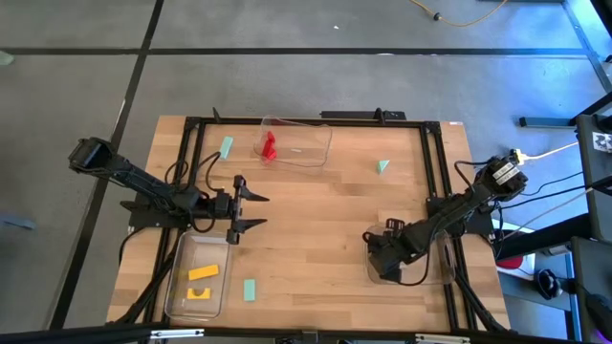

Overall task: Sort & place blocks by color
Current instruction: Put the top right yellow block into the bottom left transparent bin

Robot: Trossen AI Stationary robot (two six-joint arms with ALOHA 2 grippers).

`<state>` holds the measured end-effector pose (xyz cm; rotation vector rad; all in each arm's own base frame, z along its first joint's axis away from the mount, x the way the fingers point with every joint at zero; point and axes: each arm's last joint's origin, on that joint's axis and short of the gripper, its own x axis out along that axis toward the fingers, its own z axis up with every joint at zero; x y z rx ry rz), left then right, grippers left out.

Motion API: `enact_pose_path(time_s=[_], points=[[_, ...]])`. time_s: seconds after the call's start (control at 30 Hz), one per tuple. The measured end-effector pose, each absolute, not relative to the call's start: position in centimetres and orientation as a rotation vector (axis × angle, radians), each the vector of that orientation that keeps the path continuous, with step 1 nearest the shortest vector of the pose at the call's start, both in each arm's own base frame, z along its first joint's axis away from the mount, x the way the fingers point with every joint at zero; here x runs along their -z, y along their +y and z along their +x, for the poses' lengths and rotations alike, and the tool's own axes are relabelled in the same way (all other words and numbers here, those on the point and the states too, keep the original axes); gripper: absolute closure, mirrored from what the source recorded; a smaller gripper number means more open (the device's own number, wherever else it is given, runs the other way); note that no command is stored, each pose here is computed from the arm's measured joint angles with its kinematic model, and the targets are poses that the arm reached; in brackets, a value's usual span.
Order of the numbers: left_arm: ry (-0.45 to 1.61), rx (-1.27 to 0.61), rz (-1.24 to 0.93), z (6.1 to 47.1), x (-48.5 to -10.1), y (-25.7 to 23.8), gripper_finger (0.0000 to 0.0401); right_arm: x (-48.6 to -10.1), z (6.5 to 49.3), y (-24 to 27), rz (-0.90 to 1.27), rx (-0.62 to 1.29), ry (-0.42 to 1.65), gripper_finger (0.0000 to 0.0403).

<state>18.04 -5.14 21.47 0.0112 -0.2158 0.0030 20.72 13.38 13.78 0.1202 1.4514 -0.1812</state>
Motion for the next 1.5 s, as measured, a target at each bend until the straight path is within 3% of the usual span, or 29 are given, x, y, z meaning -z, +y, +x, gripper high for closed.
enact_pose_path(time_s=[0.13,0.3,0.67,0.87,1.07,1.5], points=[[-0.216,-0.003,0.011,18.0,-21.5,-5.1,0.0144,-13.8,20.7,13.4,0.118,0.185,1.446,0.0278],[-0.215,-0.003,0.010,18.0,-21.5,-5.1,0.0144,-14.6,20.1,13.2,0.078,0.214,1.499,0.0278],[-0.214,-0.003,0.009,18.0,-21.5,-5.1,0.0144,-21.7,17.8,12.6,0.117,0.228,1.408,0.0278],[-0.210,-0.002,0.010,18.0,-21.4,-5.1,0.0144,-25.2,17.5,12.2,0.118,0.239,1.058,0.0278],[-0.210,0.000,-0.010,18.0,-21.4,-5.1,0.0144,-27.3,20.3,11.8,0.011,0.192,0.679,0.0278],[-0.213,-0.001,-0.018,18.1,-21.6,-5.2,0.0144,-22.7,28.5,6.6,-0.073,0.020,0.127,0.0278]])
